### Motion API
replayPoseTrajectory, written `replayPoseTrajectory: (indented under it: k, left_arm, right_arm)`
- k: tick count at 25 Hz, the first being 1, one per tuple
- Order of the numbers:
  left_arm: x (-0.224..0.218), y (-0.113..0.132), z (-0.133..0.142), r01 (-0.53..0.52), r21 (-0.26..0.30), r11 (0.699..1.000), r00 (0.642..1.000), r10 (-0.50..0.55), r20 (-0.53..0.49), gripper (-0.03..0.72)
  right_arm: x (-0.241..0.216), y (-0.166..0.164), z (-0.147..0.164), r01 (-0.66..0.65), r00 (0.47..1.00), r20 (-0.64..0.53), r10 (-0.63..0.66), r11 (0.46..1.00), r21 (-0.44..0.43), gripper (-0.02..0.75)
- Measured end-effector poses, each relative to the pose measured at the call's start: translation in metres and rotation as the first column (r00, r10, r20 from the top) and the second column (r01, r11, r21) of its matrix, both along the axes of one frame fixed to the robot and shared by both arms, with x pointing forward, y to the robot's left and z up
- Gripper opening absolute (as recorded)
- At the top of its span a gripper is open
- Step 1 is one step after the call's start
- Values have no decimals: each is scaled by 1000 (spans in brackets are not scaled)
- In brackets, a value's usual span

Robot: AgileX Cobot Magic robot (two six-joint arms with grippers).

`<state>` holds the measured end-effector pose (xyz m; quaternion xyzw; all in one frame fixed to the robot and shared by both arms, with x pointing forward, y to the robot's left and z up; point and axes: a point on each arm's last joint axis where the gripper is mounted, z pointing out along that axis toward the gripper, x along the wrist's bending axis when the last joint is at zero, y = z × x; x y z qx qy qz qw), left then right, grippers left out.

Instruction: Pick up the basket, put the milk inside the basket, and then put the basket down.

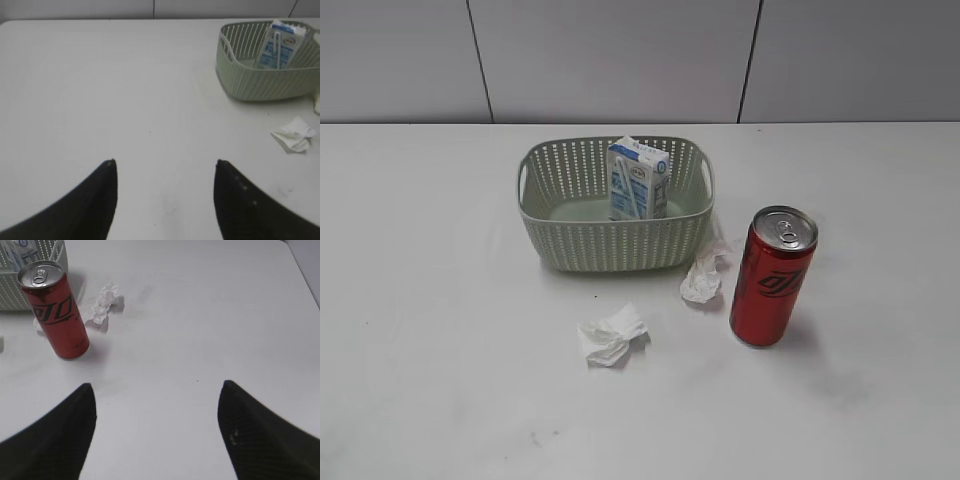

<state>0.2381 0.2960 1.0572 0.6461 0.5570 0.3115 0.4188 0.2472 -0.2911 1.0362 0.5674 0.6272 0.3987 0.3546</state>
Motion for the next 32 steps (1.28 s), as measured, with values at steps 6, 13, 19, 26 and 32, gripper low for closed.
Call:
replayPoseTrajectory:
  k: [6,13,19,26,32]
  left_arm:
    - [-6,1,0,-4,0,1000,999,4,37,461]
    - [-5,4,-1,-26,33,999,999,25,40,461]
    - [-5,5,-2,-29,36,999,999,27,38,461]
    - [-5,4,-2,-71,36,997,997,70,38,443]
    - [-5,4,-2,-155,36,987,987,153,38,431]
  right_arm:
    - [0,0,0,0,1000,1,0,1000,1,591]
    - [0,0,0,0,1000,1,0,1000,1,591]
    - [0,0,0,0,1000,1,0,1000,1,591]
    - [0,0,0,0,1000,1,0,1000,1,591]
    - [0,0,0,0,1000,1,0,1000,1,591]
